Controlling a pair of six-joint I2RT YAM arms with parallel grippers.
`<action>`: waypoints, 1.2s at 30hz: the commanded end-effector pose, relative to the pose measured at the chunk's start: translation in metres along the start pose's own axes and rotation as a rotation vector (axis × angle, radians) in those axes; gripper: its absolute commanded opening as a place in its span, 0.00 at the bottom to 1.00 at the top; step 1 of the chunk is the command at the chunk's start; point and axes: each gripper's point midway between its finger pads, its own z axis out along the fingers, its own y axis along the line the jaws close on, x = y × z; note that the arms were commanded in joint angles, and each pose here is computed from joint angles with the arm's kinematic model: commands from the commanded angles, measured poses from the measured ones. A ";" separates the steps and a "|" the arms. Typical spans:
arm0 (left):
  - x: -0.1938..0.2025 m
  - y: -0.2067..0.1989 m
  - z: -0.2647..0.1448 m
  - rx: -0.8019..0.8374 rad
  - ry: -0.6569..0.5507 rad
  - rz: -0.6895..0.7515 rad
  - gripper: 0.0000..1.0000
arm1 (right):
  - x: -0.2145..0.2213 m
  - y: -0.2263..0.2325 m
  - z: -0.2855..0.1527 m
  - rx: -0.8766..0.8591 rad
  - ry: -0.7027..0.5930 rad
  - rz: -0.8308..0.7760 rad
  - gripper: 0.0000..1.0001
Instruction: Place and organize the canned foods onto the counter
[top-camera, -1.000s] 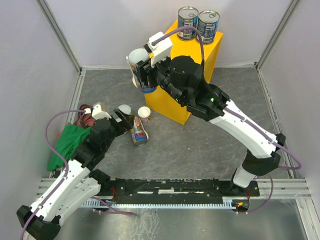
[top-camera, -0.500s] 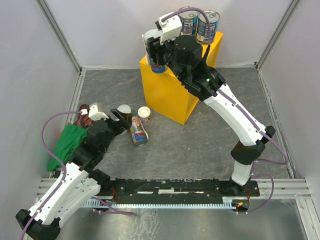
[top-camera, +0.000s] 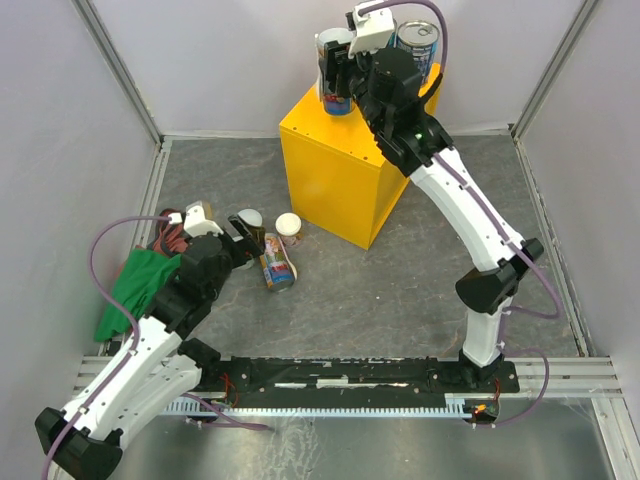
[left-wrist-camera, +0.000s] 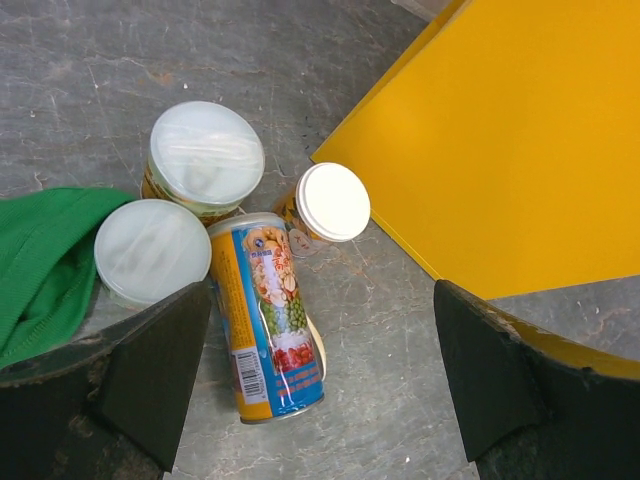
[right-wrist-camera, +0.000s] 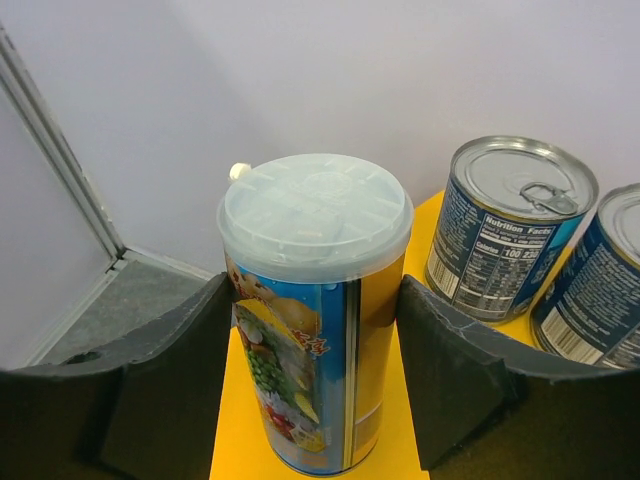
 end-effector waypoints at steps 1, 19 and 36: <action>-0.033 -0.010 -0.003 0.024 -0.096 0.036 0.98 | -0.086 -0.008 0.002 -0.013 -0.302 0.091 0.16; -0.044 0.000 -0.004 -0.009 -0.116 0.095 0.99 | -0.058 -0.037 0.037 0.035 -0.319 0.031 0.16; -0.044 0.007 -0.001 -0.012 -0.107 0.084 0.99 | -0.024 -0.041 0.039 0.047 -0.258 0.022 0.17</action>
